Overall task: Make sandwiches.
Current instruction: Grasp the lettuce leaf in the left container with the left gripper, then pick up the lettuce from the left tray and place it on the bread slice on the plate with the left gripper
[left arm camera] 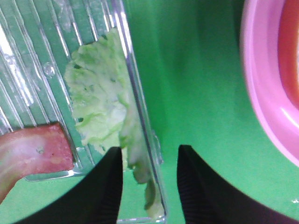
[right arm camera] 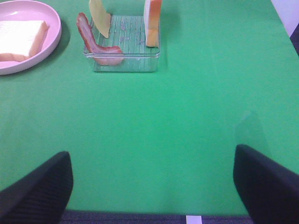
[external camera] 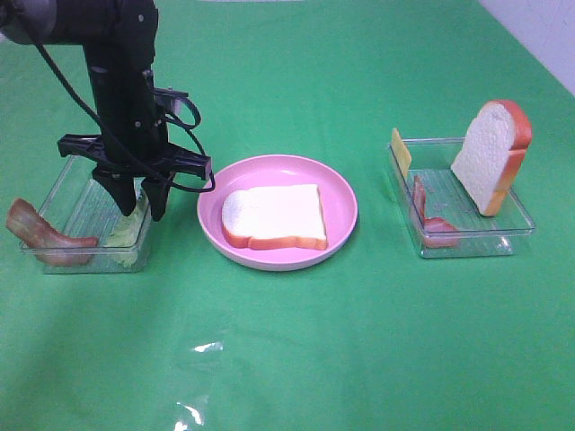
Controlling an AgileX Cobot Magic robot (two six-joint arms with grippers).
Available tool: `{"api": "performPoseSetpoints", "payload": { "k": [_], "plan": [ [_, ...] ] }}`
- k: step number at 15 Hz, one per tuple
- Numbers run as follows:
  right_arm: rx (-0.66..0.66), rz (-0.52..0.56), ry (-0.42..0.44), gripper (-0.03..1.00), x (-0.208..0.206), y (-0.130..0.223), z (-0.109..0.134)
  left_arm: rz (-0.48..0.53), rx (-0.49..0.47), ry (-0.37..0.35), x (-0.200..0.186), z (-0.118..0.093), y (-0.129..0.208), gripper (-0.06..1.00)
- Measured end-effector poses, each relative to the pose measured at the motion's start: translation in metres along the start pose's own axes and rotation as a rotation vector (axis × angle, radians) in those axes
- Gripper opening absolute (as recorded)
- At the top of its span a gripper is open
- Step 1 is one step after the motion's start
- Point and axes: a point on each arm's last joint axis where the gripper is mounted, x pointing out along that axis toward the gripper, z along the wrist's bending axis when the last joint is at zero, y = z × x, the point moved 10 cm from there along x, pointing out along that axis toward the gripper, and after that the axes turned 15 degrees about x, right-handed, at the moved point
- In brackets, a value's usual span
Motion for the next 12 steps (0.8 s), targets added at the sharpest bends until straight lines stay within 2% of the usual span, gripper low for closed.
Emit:
{"api": "performPoseSetpoints", "payload": {
  "k": [3,5,6,12],
  "plan": [
    [0.000,0.000,0.000,0.90,0.0000,0.0000,0.0000,-0.001,0.011,-0.002,0.0000,0.0004,-0.0002,0.20],
    [0.000,0.000,0.000,0.90,0.0000,0.0000,0.0000,-0.007,0.015,-0.002,0.0000,0.0004,-0.0013,0.06],
    [0.000,0.000,0.000,0.90,0.0000,0.0000,0.0000,-0.007,0.019,-0.003,0.0000,0.0006,-0.0013,0.03],
    [0.000,0.000,0.000,0.90,0.0000,0.0000,0.0000,-0.006,0.036,-0.020,-0.0001,0.0038,-0.0013,0.00]
  ]
}}
